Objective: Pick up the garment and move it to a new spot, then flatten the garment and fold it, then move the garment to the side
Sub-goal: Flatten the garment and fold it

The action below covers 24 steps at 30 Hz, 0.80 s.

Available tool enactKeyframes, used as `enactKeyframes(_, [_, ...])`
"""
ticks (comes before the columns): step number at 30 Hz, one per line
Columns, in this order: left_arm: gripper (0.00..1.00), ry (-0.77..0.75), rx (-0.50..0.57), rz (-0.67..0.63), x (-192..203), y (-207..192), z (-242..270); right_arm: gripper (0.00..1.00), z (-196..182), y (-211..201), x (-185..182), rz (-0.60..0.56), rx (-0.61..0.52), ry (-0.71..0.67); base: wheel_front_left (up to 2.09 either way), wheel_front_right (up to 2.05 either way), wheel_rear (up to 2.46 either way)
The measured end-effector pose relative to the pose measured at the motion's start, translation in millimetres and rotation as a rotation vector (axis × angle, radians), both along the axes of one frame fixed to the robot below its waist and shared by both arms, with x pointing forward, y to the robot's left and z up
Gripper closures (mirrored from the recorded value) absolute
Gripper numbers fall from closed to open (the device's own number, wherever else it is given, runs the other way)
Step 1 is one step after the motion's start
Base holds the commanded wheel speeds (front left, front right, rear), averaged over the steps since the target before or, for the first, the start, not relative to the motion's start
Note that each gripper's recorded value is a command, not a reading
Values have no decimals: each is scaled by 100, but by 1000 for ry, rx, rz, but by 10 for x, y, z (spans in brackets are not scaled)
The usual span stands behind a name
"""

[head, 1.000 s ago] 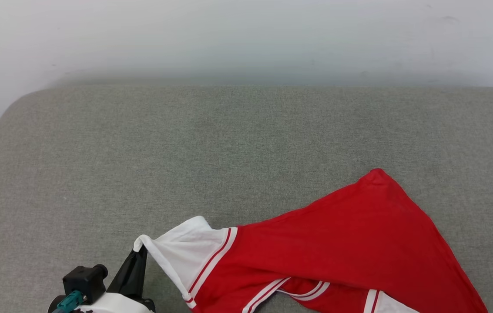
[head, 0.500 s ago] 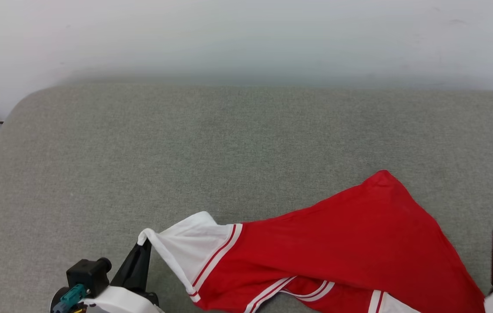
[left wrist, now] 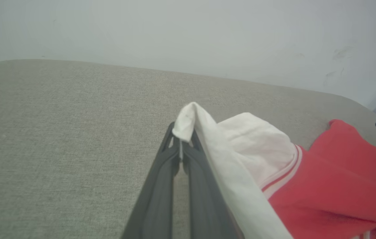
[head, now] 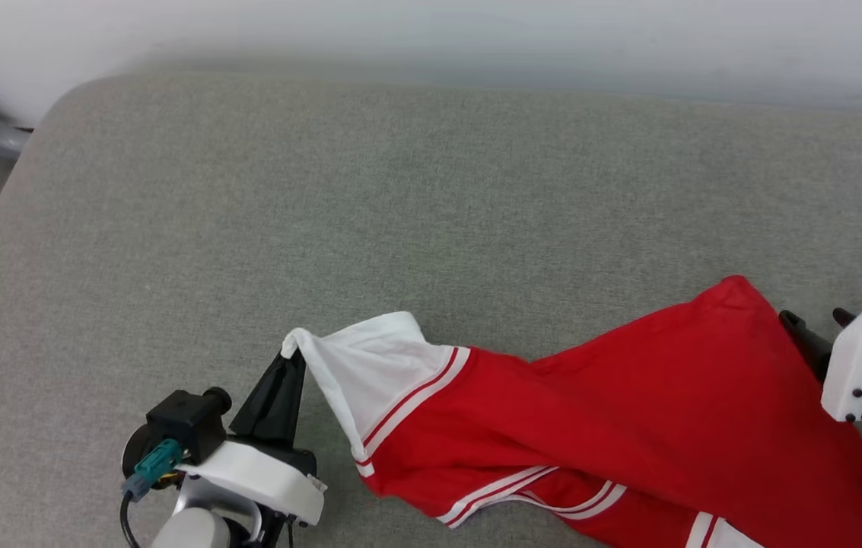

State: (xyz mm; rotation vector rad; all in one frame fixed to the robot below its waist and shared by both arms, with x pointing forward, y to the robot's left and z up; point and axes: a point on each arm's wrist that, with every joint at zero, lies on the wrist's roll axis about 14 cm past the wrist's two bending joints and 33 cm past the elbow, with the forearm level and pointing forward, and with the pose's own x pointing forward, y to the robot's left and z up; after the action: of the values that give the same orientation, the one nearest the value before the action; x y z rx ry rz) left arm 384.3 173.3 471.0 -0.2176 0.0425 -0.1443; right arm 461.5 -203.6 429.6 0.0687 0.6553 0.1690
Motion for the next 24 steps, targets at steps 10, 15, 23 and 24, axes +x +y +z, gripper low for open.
enactKeyframes(10, [100,3,-3,9,202,28,-34,0,-409,355,325,199,-141,237,0,0,0])
enactKeyframes(15, [100,22,-3,19,239,61,-106,0,-737,422,271,233,-154,360,0,0,0])
enactKeyframes(23, [100,43,-7,37,250,119,-178,100,-878,482,184,250,-129,496,0,0,0])
enactKeyframes(24, [100,42,-7,38,253,121,-177,100,-876,510,177,258,-122,497,0,0,0])
